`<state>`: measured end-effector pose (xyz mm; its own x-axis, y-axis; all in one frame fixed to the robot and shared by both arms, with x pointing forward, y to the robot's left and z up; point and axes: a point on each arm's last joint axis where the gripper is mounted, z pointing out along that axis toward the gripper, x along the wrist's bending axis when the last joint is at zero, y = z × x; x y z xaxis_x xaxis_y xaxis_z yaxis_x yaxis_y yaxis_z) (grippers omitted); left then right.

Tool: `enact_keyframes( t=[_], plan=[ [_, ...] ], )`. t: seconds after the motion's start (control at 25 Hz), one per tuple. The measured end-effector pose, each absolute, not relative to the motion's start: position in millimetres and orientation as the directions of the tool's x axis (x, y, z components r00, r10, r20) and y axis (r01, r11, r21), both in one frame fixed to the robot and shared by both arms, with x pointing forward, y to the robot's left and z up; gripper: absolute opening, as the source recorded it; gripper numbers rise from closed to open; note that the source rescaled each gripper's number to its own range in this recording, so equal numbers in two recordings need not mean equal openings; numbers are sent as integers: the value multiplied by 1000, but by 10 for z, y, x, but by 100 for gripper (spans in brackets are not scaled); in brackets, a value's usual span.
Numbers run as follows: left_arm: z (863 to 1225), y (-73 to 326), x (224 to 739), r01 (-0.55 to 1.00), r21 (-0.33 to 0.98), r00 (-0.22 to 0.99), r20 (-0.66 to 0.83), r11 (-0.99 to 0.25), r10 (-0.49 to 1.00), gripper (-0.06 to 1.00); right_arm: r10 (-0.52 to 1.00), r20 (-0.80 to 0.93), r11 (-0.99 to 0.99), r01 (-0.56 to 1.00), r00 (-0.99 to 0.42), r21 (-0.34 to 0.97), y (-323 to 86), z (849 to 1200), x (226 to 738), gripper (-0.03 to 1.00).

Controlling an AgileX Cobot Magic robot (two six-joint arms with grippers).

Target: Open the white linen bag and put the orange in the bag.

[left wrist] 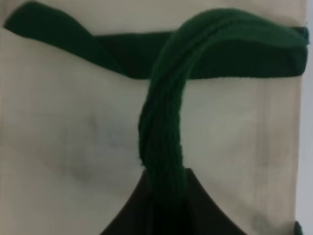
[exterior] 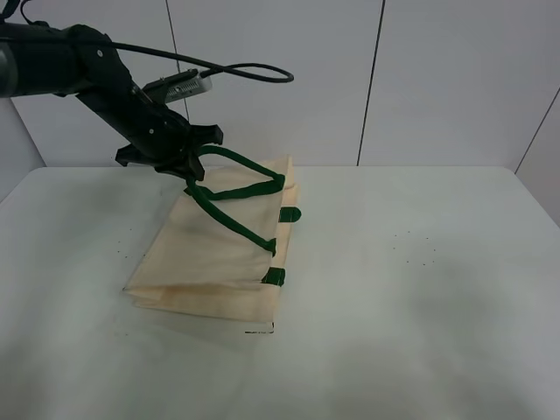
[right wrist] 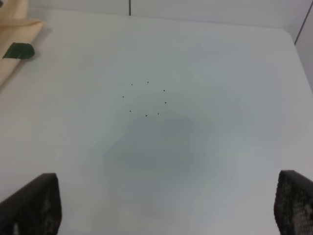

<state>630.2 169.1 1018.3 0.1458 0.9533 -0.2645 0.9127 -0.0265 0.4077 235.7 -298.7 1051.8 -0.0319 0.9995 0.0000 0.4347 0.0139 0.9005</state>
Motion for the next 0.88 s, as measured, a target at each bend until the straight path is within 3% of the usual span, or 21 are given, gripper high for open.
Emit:
enact_keyframes(
  t=[0.08, 0.24, 0.32, 0.56, 0.68, 0.88],
  plan=[
    [10181, 1688, 6307, 903, 425, 182, -252, -60, 951, 17, 999, 0, 14, 435, -32, 900, -2987, 10518, 2357, 100],
    [10192, 1683, 6327, 888, 453, 209, -243, -80, 947, 71, 999, 0, 14, 435, -32, 900, -2987, 10518, 2357, 100],
    [10194, 1683, 6332, 885, 459, 211, -242, -79, 947, 83, 999, 0, 14, 435, -32, 900, -2987, 10518, 2357, 100],
    [10177, 1751, 6338, 879, 458, 224, -151, -132, 963, 89, 999, 0, 14, 435, -32, 900, -2987, 10518, 2357, 100],
    [10150, 1881, 6326, 890, 418, 204, -14, -180, 979, 89, 999, 0, 14, 435, -32, 900, -2987, 10518, 2357, 100],
    [10138, 2065, 6341, 911, 387, 141, 32, -142, 989, 89, 999, 0, 14, 435, -32, 900, -2987, 10518, 2357, 100]
  ],
)
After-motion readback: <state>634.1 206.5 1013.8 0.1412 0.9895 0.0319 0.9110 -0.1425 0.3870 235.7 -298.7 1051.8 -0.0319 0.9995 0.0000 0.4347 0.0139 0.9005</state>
